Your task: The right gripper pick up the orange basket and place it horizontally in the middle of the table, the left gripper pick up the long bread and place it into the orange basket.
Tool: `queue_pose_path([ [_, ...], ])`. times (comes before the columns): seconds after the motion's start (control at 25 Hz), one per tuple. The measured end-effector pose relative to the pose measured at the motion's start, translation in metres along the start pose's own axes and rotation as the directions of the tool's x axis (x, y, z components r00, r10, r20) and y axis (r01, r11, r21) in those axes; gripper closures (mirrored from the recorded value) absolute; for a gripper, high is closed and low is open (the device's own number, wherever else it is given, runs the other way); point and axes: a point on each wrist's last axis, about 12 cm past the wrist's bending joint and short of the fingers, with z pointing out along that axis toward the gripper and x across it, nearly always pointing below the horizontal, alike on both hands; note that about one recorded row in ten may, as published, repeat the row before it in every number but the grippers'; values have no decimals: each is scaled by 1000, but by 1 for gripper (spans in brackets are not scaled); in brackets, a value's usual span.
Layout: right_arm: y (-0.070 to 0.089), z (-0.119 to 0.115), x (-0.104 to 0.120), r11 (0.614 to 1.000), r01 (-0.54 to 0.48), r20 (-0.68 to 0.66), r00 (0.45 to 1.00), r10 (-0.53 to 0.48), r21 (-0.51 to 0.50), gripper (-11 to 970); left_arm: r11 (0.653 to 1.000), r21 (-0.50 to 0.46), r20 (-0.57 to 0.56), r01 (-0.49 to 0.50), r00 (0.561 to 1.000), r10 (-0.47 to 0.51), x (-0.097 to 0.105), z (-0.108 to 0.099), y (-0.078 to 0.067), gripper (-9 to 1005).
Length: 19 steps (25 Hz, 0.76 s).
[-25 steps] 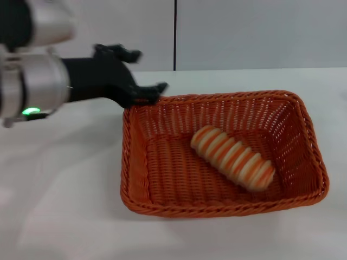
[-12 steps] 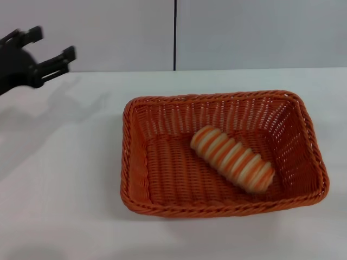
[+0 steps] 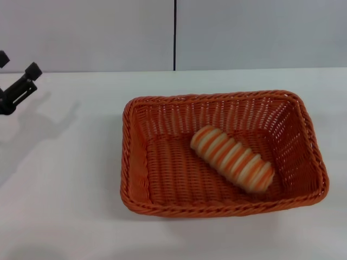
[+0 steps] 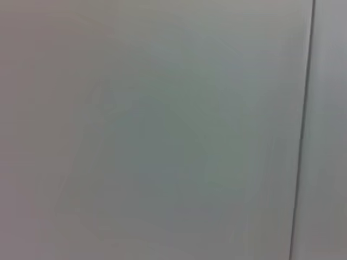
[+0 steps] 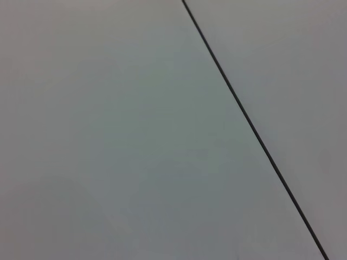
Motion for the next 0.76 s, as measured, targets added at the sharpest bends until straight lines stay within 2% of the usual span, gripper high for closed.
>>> queue_pose_path([
  [0.32,6,16,19,997,75,-22,997,-75,12,414,999,-40,-3,-7,1000,7,12,-15,-3,137],
  [0.56,5,18,19,996,81,-10,997,-81,22,414,987,-158,58,-41,997,51,14,-31,3,137],
  [0.68,3,15,18,996,74,10,997,-75,52,414,964,-264,104,-39,992,68,16,-39,8,137],
  [0.76,2,16,18,996,66,18,998,-67,64,414,956,-289,111,-45,991,80,18,-41,8,137],
])
